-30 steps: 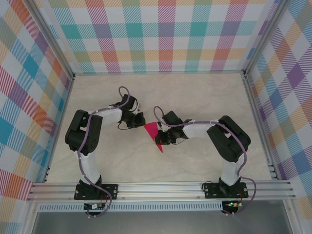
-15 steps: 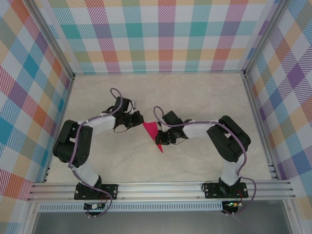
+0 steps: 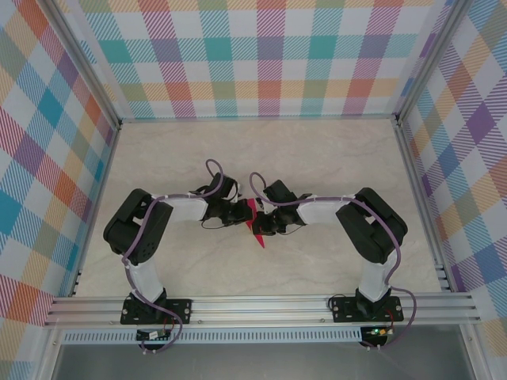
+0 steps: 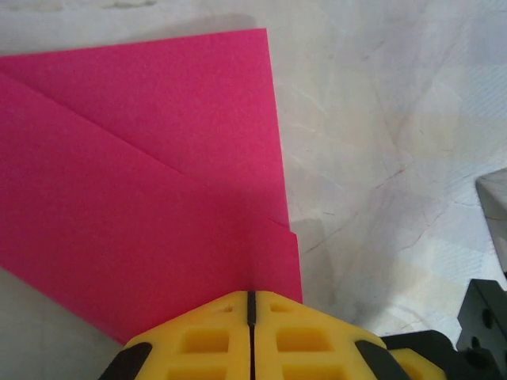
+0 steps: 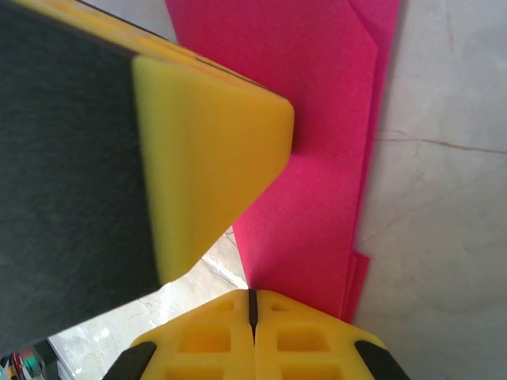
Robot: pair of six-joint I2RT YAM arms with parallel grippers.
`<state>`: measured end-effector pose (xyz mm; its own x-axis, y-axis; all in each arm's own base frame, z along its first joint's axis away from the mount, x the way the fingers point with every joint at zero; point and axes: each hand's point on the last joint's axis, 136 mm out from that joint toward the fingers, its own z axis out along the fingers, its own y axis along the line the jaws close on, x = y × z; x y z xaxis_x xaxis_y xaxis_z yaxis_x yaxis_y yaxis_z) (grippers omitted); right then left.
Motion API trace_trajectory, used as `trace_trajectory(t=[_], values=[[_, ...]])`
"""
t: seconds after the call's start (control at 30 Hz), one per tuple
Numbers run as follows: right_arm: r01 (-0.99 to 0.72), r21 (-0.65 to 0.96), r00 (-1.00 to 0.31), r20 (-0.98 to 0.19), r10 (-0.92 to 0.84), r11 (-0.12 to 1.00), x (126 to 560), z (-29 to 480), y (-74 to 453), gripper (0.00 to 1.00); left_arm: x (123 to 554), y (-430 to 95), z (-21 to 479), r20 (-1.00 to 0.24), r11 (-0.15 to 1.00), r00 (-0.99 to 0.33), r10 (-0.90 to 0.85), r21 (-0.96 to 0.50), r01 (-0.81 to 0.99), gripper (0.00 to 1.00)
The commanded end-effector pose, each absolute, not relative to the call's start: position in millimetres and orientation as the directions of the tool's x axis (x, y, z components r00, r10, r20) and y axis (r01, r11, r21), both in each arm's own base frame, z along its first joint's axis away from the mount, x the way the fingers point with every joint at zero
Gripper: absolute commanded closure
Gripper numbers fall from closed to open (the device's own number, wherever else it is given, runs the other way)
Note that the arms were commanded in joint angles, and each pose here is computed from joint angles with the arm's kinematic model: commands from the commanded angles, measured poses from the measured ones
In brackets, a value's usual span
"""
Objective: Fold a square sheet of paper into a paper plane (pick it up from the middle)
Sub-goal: Fold the wing for the fifth time at the center of the table.
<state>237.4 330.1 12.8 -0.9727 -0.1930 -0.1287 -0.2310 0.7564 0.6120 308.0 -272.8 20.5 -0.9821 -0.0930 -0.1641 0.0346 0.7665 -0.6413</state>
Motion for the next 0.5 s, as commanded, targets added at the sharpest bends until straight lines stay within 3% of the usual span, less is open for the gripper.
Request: trace_trajectory(t=[0.0,0.47], values=[[-0.095,0.410,-0.969,0.171,-0.179,0.907,176,-48,268,0.94,307,-265,10,-0.164,0.799,-0.981,-0.107,-0.601,0.013,0.94],[-0.089,0.372,-0.966,0.196,-0.171,0.924,167,-57,254,0.95,353,-221,1,-0.193,0.842,-0.964,-0.185,-0.537,-0.054,0.94]])
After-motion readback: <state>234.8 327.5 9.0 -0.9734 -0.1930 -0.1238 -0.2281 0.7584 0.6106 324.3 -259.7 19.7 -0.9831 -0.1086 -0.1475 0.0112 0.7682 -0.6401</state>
